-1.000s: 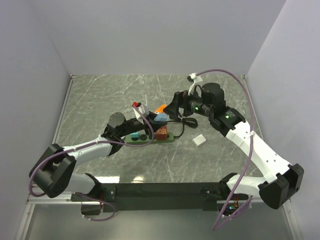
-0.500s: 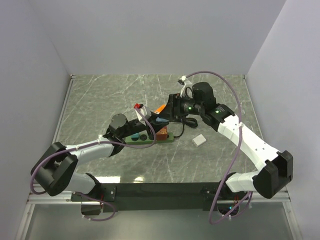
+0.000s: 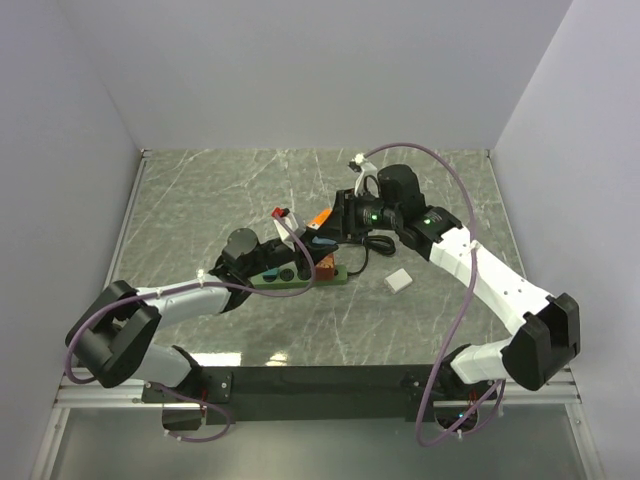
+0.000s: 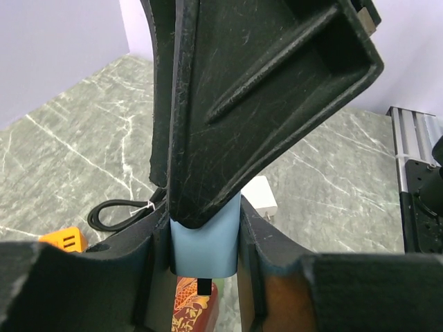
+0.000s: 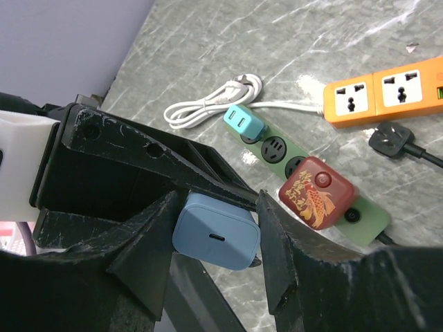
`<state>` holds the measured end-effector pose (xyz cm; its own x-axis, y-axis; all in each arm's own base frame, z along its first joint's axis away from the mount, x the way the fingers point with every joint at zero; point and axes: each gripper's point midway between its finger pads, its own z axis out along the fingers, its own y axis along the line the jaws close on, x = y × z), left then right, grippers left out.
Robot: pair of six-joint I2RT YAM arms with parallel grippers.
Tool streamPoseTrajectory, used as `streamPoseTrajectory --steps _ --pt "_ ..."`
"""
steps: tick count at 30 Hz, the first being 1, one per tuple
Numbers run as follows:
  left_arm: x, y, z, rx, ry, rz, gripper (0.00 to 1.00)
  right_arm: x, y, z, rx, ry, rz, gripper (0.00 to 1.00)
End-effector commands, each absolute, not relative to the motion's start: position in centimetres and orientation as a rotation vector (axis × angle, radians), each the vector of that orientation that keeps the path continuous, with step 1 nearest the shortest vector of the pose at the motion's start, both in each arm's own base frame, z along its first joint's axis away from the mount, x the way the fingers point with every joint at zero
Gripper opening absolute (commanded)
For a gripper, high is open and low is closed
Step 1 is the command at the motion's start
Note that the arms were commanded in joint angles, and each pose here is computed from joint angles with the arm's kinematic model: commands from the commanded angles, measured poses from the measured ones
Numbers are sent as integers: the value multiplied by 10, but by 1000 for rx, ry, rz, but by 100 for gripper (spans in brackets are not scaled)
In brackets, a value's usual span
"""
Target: Insert the plug
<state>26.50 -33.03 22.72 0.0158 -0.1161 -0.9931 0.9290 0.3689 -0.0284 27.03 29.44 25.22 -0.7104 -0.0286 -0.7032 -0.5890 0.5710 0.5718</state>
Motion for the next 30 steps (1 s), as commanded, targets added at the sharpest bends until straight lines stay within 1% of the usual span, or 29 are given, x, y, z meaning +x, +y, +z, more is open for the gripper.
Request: streamPoseTrajectory --steps 1,2,3,4,7,10,15,16,19,20,21,22,29,30 --pt "280 -328 249 765 1229 -929 1 268 307 270 -548 2101 1160 0" --pt "281 -327 250 761 1221 -923 0 270 309 266 -546 2116 1156 0" --pt "280 -326 250 761 1218 -923 0 271 309 265 -543 2125 1154 3" --pt "279 -325 248 759 1221 -918 0 272 310 263 -540 2142 1149 18" --pt "281 -320 250 740 1212 -893 0 273 309 256 -527 2172 1135 38" --pt "281 -316 251 730 1202 -870 0 273 305 249 -504 2197 1106 46" --pt "281 -315 252 735 1194 -863 0 267 302 247 -497 2207 1107 52" --pt "281 -315 252 734 1193 -864 1 266 300 246 -494 2207 1102 55" --pt "279 -316 251 736 1191 -875 0 265 297 248 -491 2204 1088 59" --pt "278 -316 252 734 1188 -879 0 266 296 247 -490 2203 1073 62" --pt "278 -316 253 736 1185 -881 0 266 294 246 -488 2208 1062 67" --pt "277 -316 253 738 1182 -881 0 267 292 246 -477 2207 1054 68" --pt "274 -313 255 740 1176 -879 0 263 296 251 -490 2180 1101 68" --pt "273 -313 255 742 1177 -882 0 261 297 252 -495 2173 1113 67"
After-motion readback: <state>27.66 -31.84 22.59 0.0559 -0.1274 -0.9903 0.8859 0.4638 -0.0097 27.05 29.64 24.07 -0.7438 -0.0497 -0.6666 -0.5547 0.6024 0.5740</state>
